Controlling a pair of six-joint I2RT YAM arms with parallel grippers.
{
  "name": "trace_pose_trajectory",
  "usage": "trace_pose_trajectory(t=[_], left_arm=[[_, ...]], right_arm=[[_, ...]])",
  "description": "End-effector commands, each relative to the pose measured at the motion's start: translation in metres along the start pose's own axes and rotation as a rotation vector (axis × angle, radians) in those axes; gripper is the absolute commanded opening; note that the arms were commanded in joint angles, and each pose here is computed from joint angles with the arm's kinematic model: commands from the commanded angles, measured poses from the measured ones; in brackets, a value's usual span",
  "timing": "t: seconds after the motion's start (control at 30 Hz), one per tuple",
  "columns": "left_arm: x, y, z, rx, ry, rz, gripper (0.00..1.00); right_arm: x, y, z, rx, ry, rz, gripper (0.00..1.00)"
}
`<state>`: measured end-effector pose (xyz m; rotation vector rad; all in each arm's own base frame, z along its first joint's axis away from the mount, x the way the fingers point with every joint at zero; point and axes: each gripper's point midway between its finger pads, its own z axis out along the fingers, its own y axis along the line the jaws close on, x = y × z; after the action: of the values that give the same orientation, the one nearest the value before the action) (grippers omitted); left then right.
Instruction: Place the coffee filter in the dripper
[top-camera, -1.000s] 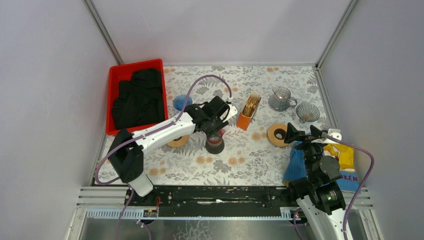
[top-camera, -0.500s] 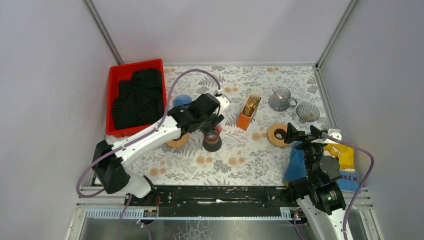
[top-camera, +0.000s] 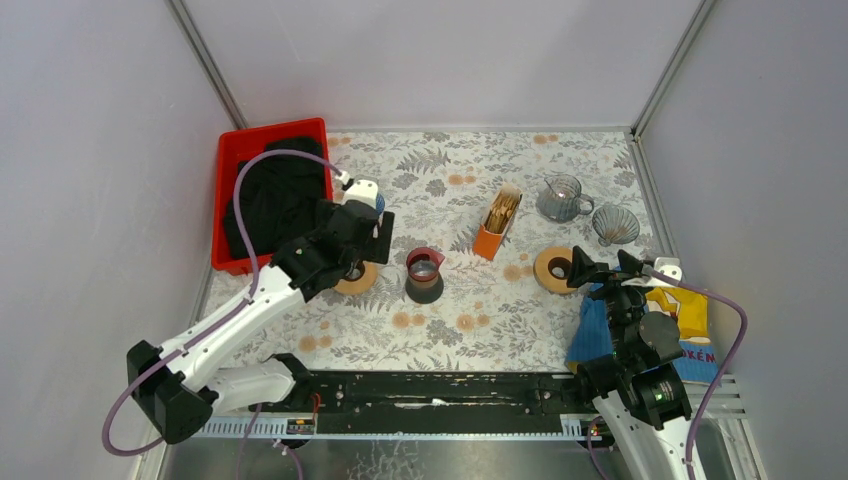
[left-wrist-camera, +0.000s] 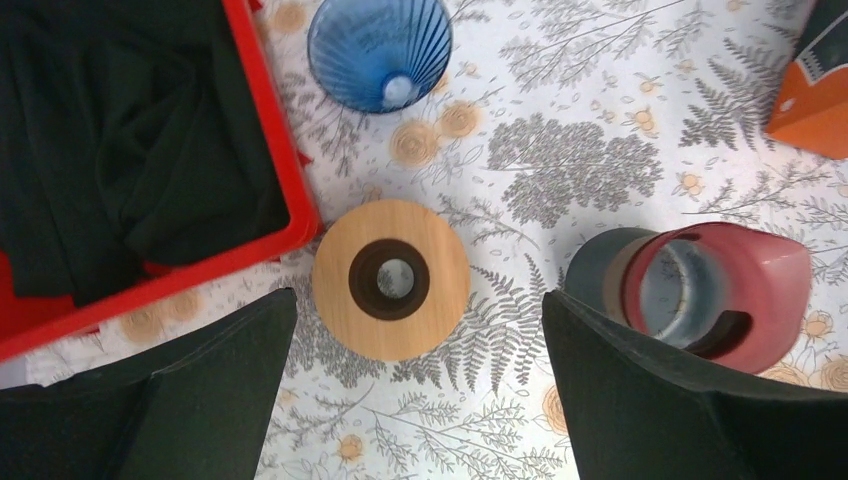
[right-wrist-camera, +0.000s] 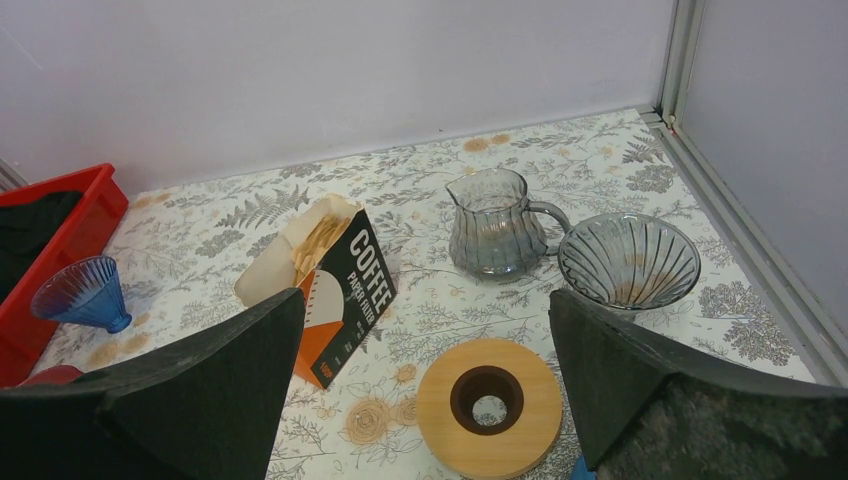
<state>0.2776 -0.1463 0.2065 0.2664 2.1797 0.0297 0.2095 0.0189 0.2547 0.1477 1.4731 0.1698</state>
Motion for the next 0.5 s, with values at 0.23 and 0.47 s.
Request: trace_pose_trajectory(t=[0.23, 0.47], left_arm=[[0.04, 0.019, 0.031, -0.156, 0.007, -0.35, 1.0], [0.072, 0.006, 0.068, -0.159, 0.083, -0.383, 0.97]], right_arm=[[-0.015, 0.005, 0.0, -0.026, -0.058, 0.02, 0.99], [-0.015, 0.008, 0.0, -0.037, -0.058, 0.023, 0.99]])
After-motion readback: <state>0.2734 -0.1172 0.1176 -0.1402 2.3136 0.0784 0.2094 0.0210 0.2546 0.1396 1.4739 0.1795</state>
